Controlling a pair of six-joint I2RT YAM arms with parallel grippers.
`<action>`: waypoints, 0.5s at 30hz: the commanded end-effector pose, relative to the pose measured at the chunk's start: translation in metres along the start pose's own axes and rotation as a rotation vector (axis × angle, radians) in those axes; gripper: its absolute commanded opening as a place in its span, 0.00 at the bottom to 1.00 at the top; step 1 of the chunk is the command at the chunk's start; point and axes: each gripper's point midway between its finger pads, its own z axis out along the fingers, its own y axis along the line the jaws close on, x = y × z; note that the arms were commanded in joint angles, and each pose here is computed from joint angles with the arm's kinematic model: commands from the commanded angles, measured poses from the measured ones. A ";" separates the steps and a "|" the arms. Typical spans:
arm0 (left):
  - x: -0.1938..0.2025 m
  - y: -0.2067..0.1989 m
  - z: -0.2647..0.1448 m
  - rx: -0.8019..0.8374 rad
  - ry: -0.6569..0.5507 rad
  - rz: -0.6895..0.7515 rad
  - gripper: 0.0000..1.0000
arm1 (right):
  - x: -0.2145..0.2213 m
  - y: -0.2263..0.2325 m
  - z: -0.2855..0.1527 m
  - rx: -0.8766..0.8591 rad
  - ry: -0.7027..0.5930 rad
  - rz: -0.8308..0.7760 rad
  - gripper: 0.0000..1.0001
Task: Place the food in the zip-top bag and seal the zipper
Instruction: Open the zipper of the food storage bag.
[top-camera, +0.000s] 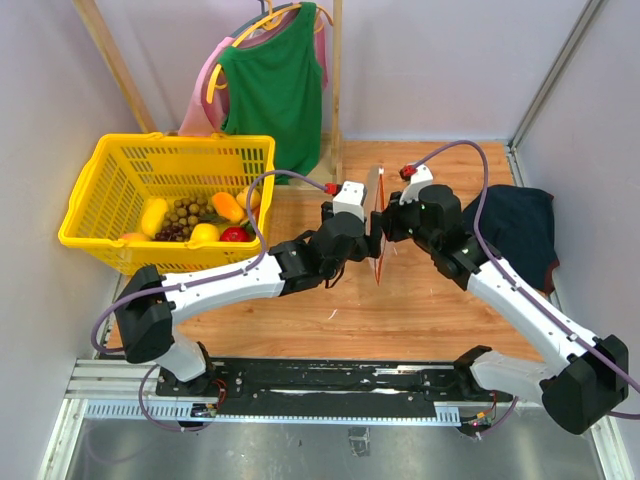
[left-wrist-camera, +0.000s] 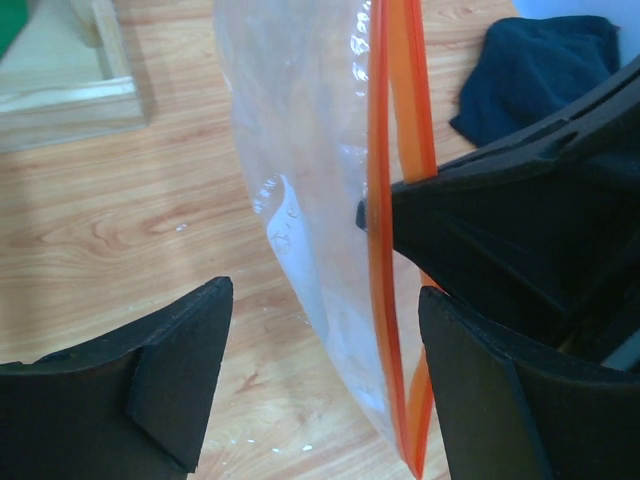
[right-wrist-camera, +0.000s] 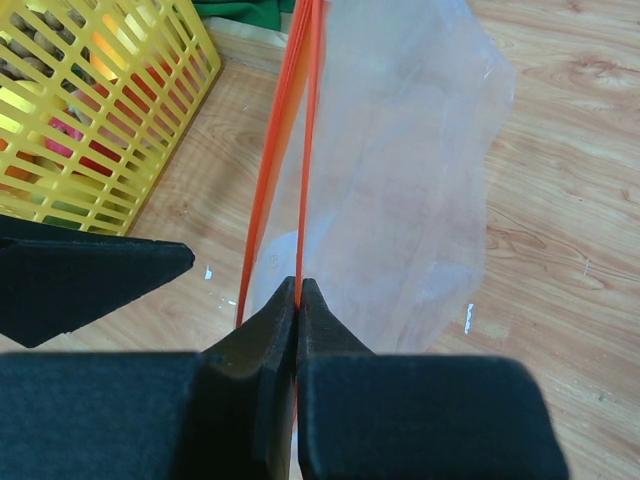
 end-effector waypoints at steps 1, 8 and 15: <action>-0.014 0.017 0.001 -0.124 -0.049 0.057 0.76 | 0.002 0.007 0.001 -0.016 -0.006 -0.030 0.01; -0.012 0.033 -0.005 -0.189 -0.042 0.094 0.59 | 0.002 0.004 0.000 -0.003 -0.008 -0.035 0.01; -0.014 0.042 -0.012 -0.213 -0.046 0.100 0.43 | 0.002 0.004 0.000 -0.004 -0.006 -0.034 0.01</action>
